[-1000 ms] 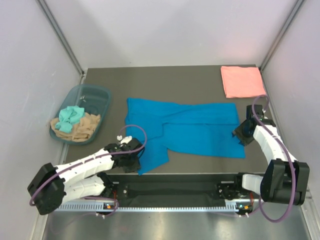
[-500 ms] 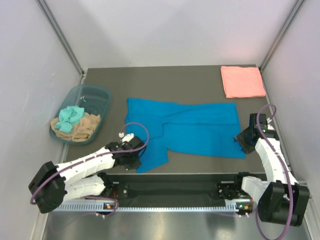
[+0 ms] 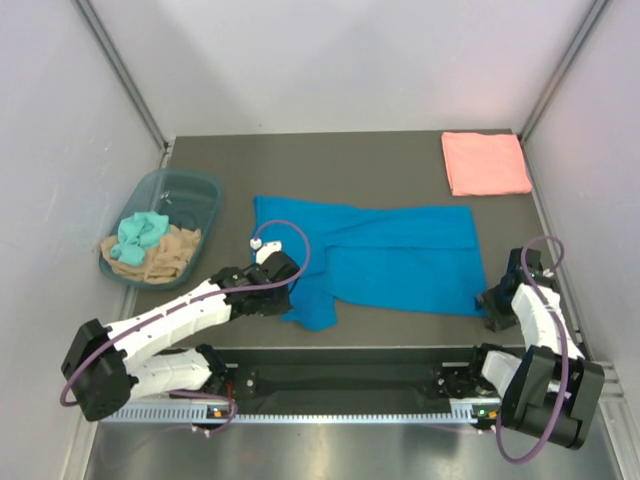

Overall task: Fold and stack the t-shirts
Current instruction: Fold the tshirt

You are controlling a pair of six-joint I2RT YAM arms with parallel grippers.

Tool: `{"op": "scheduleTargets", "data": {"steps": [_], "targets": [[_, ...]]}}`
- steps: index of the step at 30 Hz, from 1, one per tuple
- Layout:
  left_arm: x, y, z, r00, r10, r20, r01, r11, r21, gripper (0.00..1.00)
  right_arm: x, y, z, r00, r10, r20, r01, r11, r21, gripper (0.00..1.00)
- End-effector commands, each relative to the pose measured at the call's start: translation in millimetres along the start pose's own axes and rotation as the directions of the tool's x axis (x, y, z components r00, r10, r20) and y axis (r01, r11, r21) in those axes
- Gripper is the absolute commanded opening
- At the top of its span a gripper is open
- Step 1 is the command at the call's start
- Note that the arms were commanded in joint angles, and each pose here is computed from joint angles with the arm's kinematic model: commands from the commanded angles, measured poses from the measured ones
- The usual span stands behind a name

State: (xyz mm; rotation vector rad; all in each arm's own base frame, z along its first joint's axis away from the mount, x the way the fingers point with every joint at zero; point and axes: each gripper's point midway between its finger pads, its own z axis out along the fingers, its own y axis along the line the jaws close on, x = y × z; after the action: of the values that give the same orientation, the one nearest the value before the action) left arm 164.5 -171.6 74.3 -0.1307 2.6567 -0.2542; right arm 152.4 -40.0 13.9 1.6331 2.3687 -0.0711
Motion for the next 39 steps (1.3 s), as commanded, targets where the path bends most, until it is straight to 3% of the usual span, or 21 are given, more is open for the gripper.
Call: {"op": "scheduleTargets", "data": {"steps": [1,7,10,13,14,15,29,39], "targets": [[-17.2,-11.5,-11.6,0.998,0.042,0.047,-0.044,0.998,0.033,0.00,-7.8,16.5,3.9,0.999,0.048,0.017,-0.047,0.997,-0.065,0.49],[-26.4,-11.2,-26.8,0.994,0.053,0.095,-0.059,0.996,0.061,0.00,-16.0,13.7,4.6,0.994,0.081,0.077,-0.076,0.995,-0.066,0.45],[-31.8,-11.9,-35.9,0.992,0.048,0.115,-0.057,0.996,0.072,0.00,-19.5,8.7,2.2,0.991,0.081,0.111,-0.075,0.995,-0.061,0.35],[-36.8,-14.2,-42.5,0.989,0.044,0.138,-0.056,0.994,0.089,0.00,-22.3,6.5,-3.2,0.988,0.079,0.134,-0.071,0.995,-0.065,0.20],[-38.8,-14.3,-42.9,0.988,0.041,0.149,-0.055,0.994,0.090,0.00,-23.7,7.2,-5.4,0.987,0.080,0.142,-0.071,0.995,-0.072,0.06],[-39.8,-14.6,-43.2,0.987,0.040,0.153,-0.055,0.994,0.093,0.00,-24.1,6.6,-6.1,0.986,0.078,0.146,-0.068,0.995,-0.073,0.00],[-66.2,-8.6,-25.5,0.977,0.085,0.193,-0.082,0.996,-0.024,0.00,-51.4,35.1,-30.8,0.974,-0.054,0.219,0.089,0.984,-0.154,0.00],[-131.7,20.6,-8.4,0.979,0.026,0.200,0.002,0.990,-0.138,0.00,-71.5,77.6,-33.7,0.963,-0.166,0.214,0.212,0.953,-0.216,0.00]]}}
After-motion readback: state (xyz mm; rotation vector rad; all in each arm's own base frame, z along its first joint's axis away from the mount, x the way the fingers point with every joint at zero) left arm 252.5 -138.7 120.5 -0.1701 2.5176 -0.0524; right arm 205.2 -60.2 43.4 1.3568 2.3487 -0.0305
